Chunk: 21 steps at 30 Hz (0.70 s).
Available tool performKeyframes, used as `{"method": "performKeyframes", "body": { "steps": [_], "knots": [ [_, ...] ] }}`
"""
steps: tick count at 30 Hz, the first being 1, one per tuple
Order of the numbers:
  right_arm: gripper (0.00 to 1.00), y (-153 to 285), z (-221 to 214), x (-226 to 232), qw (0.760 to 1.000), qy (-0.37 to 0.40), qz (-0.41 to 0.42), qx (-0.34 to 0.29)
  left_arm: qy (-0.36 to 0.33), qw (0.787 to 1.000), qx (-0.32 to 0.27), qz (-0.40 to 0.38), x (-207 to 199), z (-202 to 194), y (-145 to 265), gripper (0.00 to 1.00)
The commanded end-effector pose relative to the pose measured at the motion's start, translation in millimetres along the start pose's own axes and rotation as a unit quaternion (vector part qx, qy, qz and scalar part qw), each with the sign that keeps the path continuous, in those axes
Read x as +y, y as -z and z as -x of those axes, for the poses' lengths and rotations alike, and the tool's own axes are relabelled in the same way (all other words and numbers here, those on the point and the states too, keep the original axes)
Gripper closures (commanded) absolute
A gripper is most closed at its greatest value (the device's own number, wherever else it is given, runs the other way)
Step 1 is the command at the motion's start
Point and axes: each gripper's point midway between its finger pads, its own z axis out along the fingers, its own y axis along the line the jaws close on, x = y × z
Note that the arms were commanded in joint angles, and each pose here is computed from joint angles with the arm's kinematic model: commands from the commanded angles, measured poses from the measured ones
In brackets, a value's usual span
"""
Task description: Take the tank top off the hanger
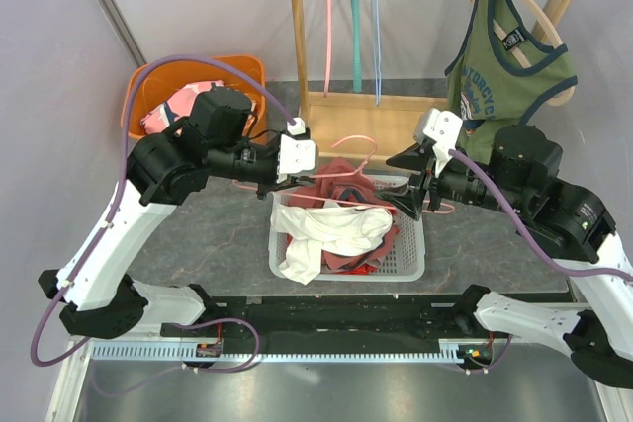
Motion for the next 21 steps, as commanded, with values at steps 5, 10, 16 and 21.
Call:
{"method": "performKeyframes", "body": {
  "steps": [5, 10, 16, 21],
  "knots": [
    [0.36, -17, -15, 9, 0.999, -0.004, 0.040, 0.018, -0.034, 0.999, -0.028, 0.008, 0, 21, 14, 0.98],
    [0.58, -25, -22, 6, 0.999, -0.011, 0.036, 0.024, -0.034, 0.999, -0.030, 0.005, -2, 22, 14, 0.98],
    [1.00, -16, -10, 9, 0.999, -0.010, 0.037, 0.004, -0.035, 0.999, -0.028, 0.002, -4, 19, 14, 0.98],
    [1.00, -2, 1, 16, 0.999, -0.013, 0.040, -0.023, -0.038, 0.999, -0.028, 0.002, -5, 17, 14, 0.98]
  ]
}}
